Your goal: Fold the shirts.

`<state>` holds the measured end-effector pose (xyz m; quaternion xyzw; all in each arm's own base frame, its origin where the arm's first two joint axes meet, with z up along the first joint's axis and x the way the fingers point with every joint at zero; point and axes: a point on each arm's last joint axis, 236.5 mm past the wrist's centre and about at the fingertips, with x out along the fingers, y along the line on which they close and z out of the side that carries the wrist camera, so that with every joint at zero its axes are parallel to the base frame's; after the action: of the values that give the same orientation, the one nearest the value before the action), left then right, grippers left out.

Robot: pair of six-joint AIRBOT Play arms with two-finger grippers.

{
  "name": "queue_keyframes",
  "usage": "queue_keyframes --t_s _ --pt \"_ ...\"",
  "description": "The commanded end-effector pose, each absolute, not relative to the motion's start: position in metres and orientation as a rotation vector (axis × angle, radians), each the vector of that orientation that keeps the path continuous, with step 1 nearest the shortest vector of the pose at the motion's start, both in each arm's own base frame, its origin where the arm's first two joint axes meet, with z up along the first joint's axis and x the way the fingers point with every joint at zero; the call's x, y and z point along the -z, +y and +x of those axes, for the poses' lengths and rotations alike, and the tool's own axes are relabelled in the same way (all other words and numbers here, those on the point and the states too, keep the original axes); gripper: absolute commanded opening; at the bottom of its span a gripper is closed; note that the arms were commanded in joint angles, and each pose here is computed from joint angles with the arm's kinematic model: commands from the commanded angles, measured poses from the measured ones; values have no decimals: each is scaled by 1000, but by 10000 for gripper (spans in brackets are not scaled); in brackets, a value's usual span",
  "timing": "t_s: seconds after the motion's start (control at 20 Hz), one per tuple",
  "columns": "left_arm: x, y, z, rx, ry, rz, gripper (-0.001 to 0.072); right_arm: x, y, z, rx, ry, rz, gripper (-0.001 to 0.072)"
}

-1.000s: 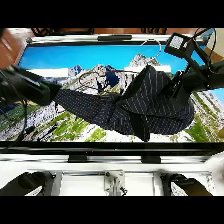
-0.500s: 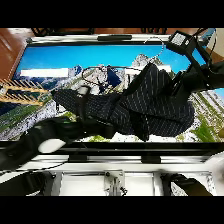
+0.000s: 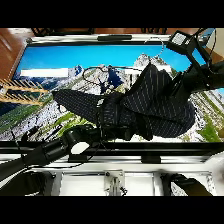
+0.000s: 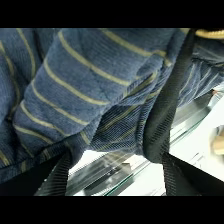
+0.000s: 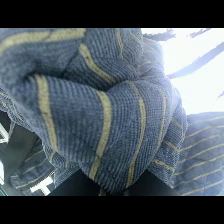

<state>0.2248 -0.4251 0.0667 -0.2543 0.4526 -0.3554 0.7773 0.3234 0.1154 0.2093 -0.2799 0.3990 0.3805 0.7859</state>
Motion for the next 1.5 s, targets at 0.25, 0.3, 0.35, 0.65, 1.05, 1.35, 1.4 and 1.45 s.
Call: queue_keyframes --t_s 0.25,0.3,0.35,0.65,1.05,1.35,1.4,1.45 --pt "-91 -392 199 776 1044 -302 529 -210 115 323 -820 859 -603 107" --pt "-95 -394 198 759 1047 -341 529 -210 115 323 -820 859 -603 107" --pt "-96 -407 193 760 1053 -408 529 -210 116 323 -820 858 -602 107" --pt "-65 -489 199 799 991 -677 687 -209 115 321 -824 868 -601 107" --pt "-38 -496 214 726 1032 -762 663 -209 115 321 -823 871 -598 107" --pt "-26 -501 227 677 1036 -865 174 -209 115 321 -822 872 -596 107" --pt "-29 -501 234 672 1017 -899 76 -209 115 321 -822 872 -596 107" --pt "-33 -501 241 672 994 -919 56 -209 115 321 -822 872 -596 107"
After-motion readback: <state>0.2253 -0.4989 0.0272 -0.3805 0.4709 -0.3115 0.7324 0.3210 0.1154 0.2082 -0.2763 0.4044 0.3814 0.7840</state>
